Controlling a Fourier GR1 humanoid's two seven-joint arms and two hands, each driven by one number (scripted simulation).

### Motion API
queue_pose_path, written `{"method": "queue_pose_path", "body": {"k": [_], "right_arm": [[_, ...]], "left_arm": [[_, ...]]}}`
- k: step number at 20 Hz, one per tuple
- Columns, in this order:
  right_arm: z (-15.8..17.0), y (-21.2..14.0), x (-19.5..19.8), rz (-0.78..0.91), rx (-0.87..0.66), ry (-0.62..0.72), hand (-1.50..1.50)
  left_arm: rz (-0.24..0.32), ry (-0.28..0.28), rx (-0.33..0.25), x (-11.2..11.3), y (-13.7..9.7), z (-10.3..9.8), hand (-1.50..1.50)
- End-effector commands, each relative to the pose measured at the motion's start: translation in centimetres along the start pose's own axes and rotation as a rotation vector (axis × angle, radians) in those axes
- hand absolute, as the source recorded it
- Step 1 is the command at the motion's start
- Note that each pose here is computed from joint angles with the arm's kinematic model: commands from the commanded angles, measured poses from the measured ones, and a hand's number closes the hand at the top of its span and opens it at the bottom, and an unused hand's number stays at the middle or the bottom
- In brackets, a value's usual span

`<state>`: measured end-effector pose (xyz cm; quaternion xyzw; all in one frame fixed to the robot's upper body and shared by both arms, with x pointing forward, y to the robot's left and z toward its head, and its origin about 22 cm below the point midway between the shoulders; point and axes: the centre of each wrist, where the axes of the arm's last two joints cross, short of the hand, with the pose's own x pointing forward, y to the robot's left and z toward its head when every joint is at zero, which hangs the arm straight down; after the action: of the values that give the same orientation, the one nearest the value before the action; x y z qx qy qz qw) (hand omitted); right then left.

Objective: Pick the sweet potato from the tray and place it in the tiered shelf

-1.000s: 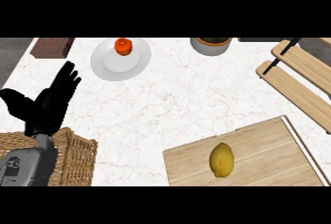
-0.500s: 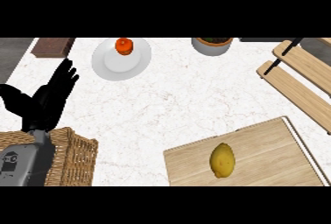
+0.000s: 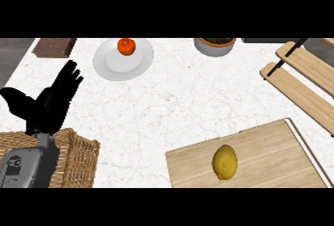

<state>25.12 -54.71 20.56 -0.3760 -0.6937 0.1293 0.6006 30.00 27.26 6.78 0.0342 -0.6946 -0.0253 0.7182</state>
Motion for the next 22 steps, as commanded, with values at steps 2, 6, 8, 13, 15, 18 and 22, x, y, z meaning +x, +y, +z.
{"method": "queue_pose_path", "body": {"k": [2, 6, 8, 13, 15, 18, 22], "right_arm": [[-0.2, 1.6, -2.8, 0.002, -0.121, 0.026, -1.50], [-1.6, -0.7, -2.6, -0.086, -0.202, -0.034, -1.50], [-3.1, 0.4, -1.5, -0.112, -0.231, -0.054, -1.50], [-1.0, -4.4, -3.3, -0.143, -0.247, -0.097, -1.50], [-2.1, -4.4, -2.2, -0.177, -0.104, -0.030, -1.50], [-0.2, -7.3, -3.0, -0.247, -0.011, 0.053, -1.50], [1.9, -11.0, -2.8, -0.251, -0.033, 0.052, -1.50]], "left_arm": [[-0.013, -0.013, 0.016, 1.6, 1.1, -0.1, 0.00], [-0.002, -0.006, -0.020, 0.0, 0.2, -0.7, 0.00], [-0.006, -0.009, 0.009, 0.1, 0.5, -0.2, 0.00], [0.000, 0.005, 0.001, 0.1, -0.2, -0.2, 0.00], [0.020, -0.002, -0.009, 0.3, -1.6, -0.2, 0.00], [-0.009, -0.004, -0.020, 0.0, -0.4, -0.4, 0.00], [0.006, -0.011, -0.020, 0.3, -1.8, -0.7, 0.00]]}}
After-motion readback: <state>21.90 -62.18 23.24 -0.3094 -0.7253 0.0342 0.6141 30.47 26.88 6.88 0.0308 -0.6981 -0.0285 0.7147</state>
